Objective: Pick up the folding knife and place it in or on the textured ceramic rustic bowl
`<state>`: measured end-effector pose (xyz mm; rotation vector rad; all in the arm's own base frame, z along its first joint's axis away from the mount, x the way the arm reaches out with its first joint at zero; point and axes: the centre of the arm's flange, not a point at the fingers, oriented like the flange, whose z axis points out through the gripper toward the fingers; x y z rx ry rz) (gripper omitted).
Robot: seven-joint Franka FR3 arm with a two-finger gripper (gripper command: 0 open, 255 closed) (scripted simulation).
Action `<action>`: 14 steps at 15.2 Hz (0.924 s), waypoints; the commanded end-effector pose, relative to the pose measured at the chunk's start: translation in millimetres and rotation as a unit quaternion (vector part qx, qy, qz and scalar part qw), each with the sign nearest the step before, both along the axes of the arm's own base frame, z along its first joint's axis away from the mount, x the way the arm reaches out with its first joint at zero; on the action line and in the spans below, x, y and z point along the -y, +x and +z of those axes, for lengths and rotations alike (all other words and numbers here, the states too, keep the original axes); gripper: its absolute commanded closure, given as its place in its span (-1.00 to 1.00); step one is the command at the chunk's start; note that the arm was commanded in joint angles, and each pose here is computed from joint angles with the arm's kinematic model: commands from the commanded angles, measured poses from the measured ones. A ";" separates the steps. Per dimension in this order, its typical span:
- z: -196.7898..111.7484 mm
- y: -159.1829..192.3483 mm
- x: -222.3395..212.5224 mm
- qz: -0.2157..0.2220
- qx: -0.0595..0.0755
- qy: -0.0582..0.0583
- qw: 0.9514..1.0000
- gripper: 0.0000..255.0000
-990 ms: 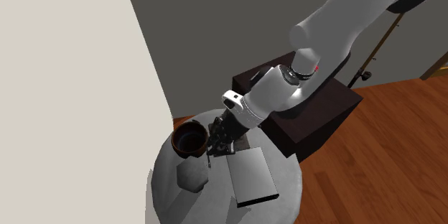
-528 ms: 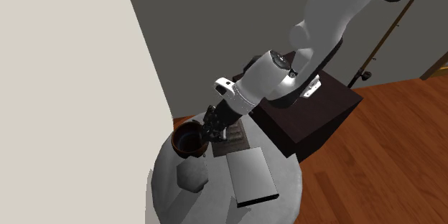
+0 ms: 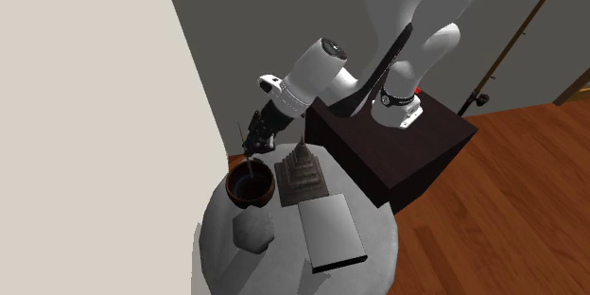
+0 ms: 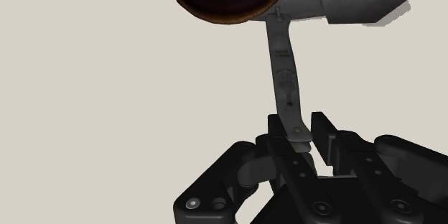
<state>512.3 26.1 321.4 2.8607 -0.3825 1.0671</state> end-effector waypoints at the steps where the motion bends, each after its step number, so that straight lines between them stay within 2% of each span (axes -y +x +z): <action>1: 2.6 0.6 24.5 0.001 0.000 0.000 1.000 1.00; 2: 4.4 1.1 42.9 0.001 0.000 0.000 1.000 1.00; 14: -58.9 1.1 42.9 0.001 0.000 0.000 1.000 1.00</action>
